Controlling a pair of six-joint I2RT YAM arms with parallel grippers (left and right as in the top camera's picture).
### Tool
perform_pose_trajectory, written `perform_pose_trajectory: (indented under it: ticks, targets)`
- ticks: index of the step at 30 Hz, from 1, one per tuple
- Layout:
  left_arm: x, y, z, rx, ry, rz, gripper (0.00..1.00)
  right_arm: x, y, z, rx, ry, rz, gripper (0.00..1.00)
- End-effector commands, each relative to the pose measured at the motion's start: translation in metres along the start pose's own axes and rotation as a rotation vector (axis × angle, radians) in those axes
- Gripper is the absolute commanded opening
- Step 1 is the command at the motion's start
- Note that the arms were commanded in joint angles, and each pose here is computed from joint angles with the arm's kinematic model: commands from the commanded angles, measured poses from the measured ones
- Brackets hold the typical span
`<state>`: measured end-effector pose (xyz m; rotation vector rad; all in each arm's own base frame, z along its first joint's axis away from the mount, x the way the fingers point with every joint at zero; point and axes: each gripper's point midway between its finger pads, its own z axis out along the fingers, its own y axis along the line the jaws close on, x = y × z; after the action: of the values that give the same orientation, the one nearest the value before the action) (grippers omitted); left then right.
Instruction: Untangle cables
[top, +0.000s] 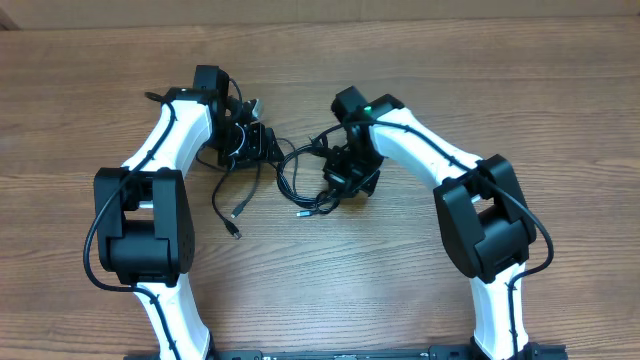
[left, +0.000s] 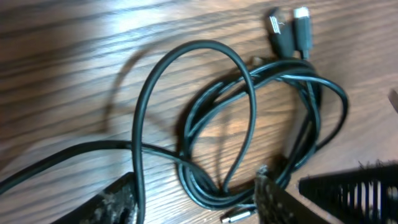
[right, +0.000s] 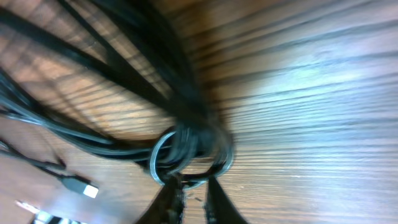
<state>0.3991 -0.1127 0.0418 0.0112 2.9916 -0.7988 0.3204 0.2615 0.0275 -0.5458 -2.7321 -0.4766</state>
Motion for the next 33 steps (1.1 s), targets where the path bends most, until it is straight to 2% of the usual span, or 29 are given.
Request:
perform_pose_trajectory:
  ticks: [1,4,7,10,14,17,19,20,22,24,26,28,31,33]
  targets:
    - [0.008,-0.03,0.0,0.081,0.007,0.098,0.57,-0.002,-0.004,-0.006,0.004,0.011,0.006,0.18]
    - [0.014,-0.037,0.007,0.08,0.025,0.118,0.56,-0.001,-0.012,-0.004,0.037,0.01,0.085,0.25]
    - [0.018,-0.043,0.014,0.036,0.039,0.141,0.52,-0.002,-0.024,0.003,0.092,-0.024,0.225,0.41]
    - [0.017,-0.028,0.016,-0.11,0.032,0.066,0.52,-0.001,-0.029,0.01,0.123,-0.054,0.307,0.45]
    - [0.013,-0.026,-0.008,-0.193,0.001,0.065,0.42,-0.004,-0.03,0.012,0.14,-0.092,0.311,0.47]
    - [0.004,-0.022,-0.044,-0.316,-0.117,0.013,0.46,-0.007,-0.032,0.011,0.141,-0.095,0.286,0.5]
    - [0.003,-0.028,-0.063,-0.327,-0.173,-0.004,0.49,-0.011,-0.033,0.008,0.136,-0.095,0.257,0.6]
    - [0.003,-0.032,-0.07,-0.319,-0.192,-0.013,0.51,-0.013,-0.034,0.007,0.134,-0.095,0.249,0.61]
    - [0.004,-0.04,-0.08,-0.302,-0.221,-0.035,0.54,-0.016,-0.039,0.004,0.136,-0.092,0.264,0.61]
    - [0.006,-0.045,-0.082,-0.298,-0.228,-0.034,0.52,-0.019,-0.043,0.002,0.136,-0.09,0.282,0.6]
    - [0.009,-0.048,-0.077,-0.301,-0.21,-0.025,0.44,-0.021,-0.045,0.0,0.134,-0.086,0.291,0.55]
    - [0.014,-0.048,-0.065,-0.307,-0.178,-0.019,0.25,-0.019,-0.045,0.0,0.135,-0.079,0.306,0.5]
    - [0.02,-0.044,-0.04,-0.322,-0.115,-0.039,0.21,-0.016,-0.044,0.001,0.127,-0.062,0.307,0.4]
    - [0.023,-0.041,-0.021,-0.322,-0.07,-0.047,0.2,-0.016,-0.044,0.001,0.126,-0.061,0.308,0.37]
